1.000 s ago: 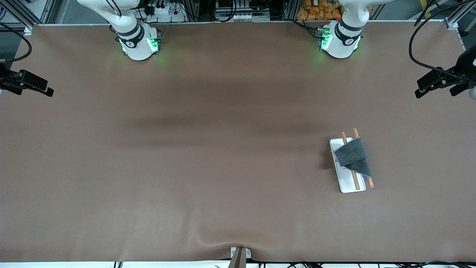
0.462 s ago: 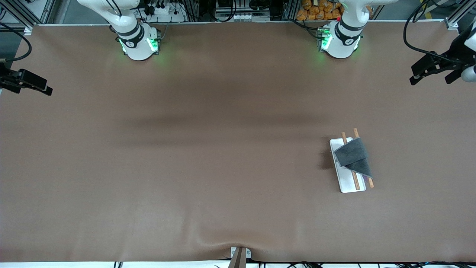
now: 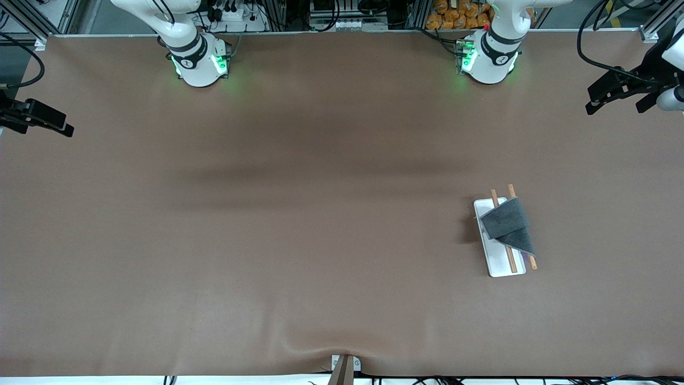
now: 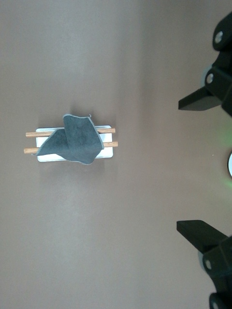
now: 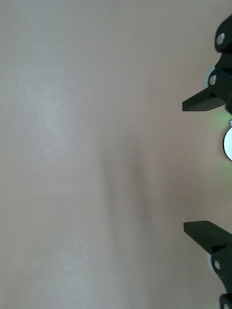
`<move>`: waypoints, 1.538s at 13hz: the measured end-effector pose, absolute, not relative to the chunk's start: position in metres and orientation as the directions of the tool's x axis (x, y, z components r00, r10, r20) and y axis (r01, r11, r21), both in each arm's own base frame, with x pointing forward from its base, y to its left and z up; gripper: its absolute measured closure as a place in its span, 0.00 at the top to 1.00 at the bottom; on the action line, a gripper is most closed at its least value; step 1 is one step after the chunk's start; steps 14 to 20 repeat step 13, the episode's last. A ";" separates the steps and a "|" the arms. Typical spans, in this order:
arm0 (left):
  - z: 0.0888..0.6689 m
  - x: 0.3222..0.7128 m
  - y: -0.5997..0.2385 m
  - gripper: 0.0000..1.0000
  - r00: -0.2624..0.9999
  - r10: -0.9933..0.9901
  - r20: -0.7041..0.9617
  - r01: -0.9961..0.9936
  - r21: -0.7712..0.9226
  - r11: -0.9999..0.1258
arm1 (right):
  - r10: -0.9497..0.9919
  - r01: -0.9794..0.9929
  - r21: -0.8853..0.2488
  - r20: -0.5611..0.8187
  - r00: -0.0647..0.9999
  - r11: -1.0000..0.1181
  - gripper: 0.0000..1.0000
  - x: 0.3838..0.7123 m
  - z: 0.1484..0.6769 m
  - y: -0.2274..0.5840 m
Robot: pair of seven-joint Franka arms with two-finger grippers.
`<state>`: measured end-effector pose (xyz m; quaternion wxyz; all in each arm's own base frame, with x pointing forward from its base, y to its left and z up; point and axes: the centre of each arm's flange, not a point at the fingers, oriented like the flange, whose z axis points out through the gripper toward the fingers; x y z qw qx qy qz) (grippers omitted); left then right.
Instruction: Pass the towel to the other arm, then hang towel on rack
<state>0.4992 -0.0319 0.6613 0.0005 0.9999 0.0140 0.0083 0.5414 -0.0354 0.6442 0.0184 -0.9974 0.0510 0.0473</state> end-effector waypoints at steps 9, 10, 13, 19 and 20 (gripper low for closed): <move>0.665 0.494 -0.029 1.00 1.000 0.028 -0.012 0.027 -0.042 -0.999 | -0.100 -0.104 -0.032 -0.096 0.990 -0.994 1.00 0.541 0.644 -0.035; 0.666 0.494 -0.029 1.00 1.000 0.026 -0.011 0.026 -0.042 -0.999 | -0.100 -0.103 -0.032 -0.096 0.990 -0.994 1.00 0.541 0.644 -0.035; 0.666 0.494 -0.030 1.00 1.000 0.025 -0.011 0.025 -0.042 -0.999 | -0.100 -0.103 -0.032 -0.096 0.990 -0.994 1.00 0.541 0.644 -0.035; 0.666 0.494 -0.030 1.00 1.000 0.025 -0.011 0.025 -0.042 -0.999 | -0.100 -0.103 -0.032 -0.096 0.990 -0.994 1.00 0.541 0.644 -0.035; 0.666 0.494 -0.030 1.00 1.000 0.025 -0.011 0.025 -0.042 -0.999 | -0.100 -0.103 -0.032 -0.096 0.990 -0.994 1.00 0.541 0.644 -0.035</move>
